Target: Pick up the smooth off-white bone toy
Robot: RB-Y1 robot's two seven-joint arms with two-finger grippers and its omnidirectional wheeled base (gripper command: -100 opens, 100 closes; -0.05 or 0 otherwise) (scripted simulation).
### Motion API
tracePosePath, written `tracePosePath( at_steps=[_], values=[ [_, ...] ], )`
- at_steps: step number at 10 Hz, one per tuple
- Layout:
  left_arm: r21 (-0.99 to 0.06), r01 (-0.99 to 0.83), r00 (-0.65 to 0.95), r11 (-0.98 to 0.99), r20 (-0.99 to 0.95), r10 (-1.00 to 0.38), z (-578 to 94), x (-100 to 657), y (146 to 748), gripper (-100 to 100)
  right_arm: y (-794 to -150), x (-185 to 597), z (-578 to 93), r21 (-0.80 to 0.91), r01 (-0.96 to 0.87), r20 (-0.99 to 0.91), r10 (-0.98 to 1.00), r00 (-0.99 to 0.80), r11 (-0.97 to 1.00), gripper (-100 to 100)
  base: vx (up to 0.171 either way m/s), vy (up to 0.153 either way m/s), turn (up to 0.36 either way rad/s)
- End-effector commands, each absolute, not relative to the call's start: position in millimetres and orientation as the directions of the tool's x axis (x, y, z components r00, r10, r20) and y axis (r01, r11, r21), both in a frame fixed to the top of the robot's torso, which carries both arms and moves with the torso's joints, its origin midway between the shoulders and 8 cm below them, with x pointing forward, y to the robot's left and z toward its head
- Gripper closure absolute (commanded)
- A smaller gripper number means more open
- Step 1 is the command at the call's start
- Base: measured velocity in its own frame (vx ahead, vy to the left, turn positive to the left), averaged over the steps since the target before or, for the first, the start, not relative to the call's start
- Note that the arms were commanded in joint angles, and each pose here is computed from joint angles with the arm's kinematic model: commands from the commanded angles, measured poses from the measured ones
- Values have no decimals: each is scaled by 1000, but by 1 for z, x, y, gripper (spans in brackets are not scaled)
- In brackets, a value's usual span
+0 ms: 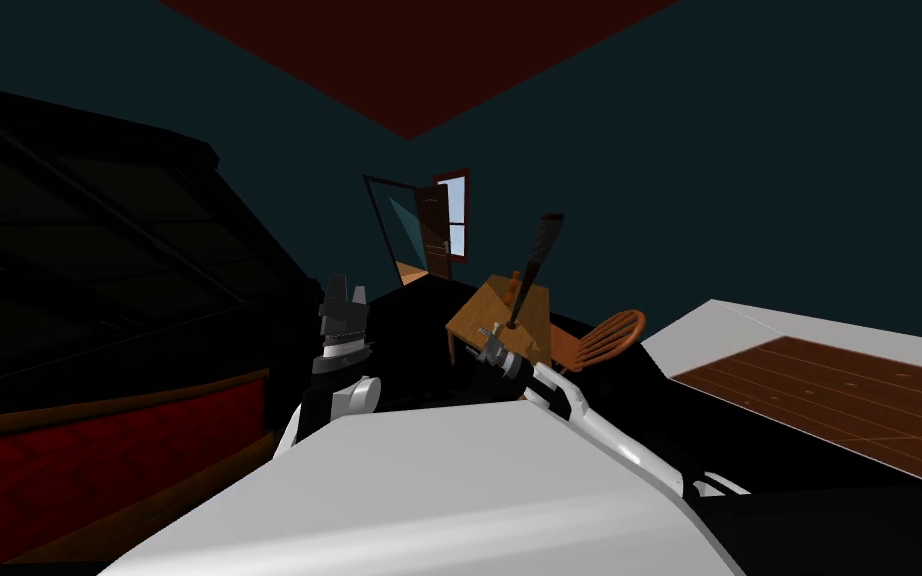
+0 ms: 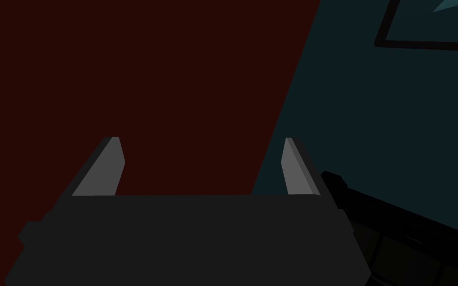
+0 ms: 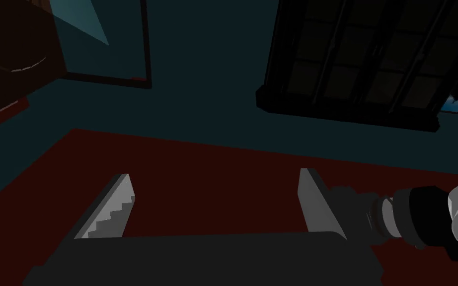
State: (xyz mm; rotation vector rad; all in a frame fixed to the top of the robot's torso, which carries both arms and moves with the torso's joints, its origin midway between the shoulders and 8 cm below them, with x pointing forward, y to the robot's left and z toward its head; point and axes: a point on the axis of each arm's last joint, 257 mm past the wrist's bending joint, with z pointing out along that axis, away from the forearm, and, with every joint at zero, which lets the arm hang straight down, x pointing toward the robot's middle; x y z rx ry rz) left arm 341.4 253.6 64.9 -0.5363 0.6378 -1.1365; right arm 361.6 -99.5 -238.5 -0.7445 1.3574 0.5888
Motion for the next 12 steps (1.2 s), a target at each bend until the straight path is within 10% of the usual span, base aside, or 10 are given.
tracePosePath(
  at_steps=[1,12],
  values=[
    [-682,651,282,333,-189,-940,65,341,254,0,-109,353,-272,-212,-769,-976,-164,140,604,-100,35,0,125],
    [-682,651,282,333,-189,-940,65,341,254,0,-209,316,-404,-538,-801,-711,-652,264,263,-100,39,5,125]
  ],
)
